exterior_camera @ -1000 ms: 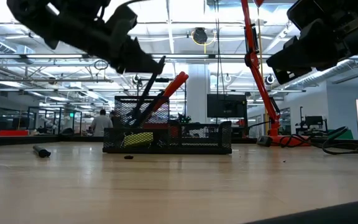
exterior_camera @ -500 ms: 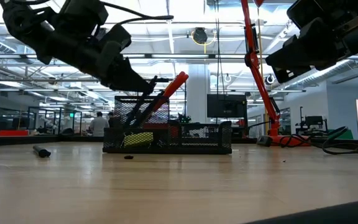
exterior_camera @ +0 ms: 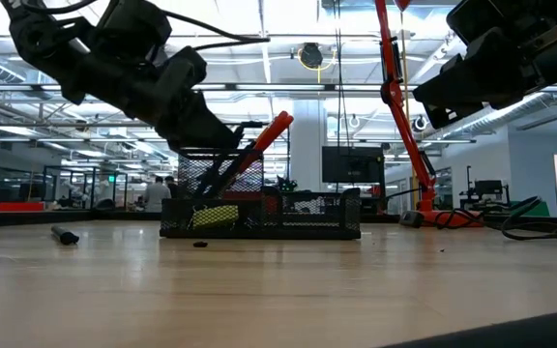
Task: Pick and place office supplies into organizer
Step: Put the black pen into the black desk organizer
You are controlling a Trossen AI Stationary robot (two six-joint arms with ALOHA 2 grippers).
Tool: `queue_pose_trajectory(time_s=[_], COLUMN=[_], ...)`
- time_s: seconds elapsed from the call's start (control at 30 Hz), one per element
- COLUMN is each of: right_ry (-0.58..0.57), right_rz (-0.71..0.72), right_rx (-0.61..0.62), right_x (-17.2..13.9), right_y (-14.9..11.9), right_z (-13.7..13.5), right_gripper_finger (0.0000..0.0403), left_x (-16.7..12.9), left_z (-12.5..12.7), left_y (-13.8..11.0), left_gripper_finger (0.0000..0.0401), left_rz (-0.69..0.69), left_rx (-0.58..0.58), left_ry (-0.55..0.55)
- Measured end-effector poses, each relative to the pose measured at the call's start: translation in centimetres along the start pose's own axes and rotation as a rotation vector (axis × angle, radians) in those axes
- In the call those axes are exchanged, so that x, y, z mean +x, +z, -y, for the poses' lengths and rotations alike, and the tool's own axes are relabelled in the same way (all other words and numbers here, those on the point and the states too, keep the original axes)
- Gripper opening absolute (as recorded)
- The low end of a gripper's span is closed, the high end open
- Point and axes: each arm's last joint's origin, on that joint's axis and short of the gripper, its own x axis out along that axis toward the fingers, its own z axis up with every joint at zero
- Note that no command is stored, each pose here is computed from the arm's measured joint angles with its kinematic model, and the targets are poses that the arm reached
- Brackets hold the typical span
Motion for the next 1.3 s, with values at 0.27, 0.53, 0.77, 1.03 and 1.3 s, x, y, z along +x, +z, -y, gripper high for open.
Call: queue_pose_trajectory(time_s=[0.27, 0.53, 0.77, 1.03, 1.3], right_ry=[0.0, -0.001, -0.004, -0.003, 0.029], right_rz=[0.0, -0.009, -0.054, -0.076, -0.104], right_rx=[0.0, -0.001, -0.005, 0.026, 0.021], right_x=[0.0, 0.0, 0.0, 0.0, -0.1], right_y=[0.0, -0.1, -0.5, -0.7, -1.1], right_z=[0.0, 0.0, 0.1, 0.1, -0.7], right_gripper_finger=[0.0004, 0.0004, 0.0004, 0.0004, 0.0004], left_x=[0.0, -1.2, -5.1, -7.7, -8.0], left_z=[-0.3, 1.3, 6.3, 10.7, 10.3], left_y=[0.1, 4.3, 7.0, 3.8, 2.9], left_gripper_finger=[0.0155, 0.0192, 0.0166, 0.0125, 0.0115], left_rz=[-0.001, -0.023, -0.509, -0.699, -0.761], left_rx=[-0.048, -0.051, -0.013, 0.252, 0.202], left_ry=[-0.018, -0.06, -0.038, -0.142, 0.018])
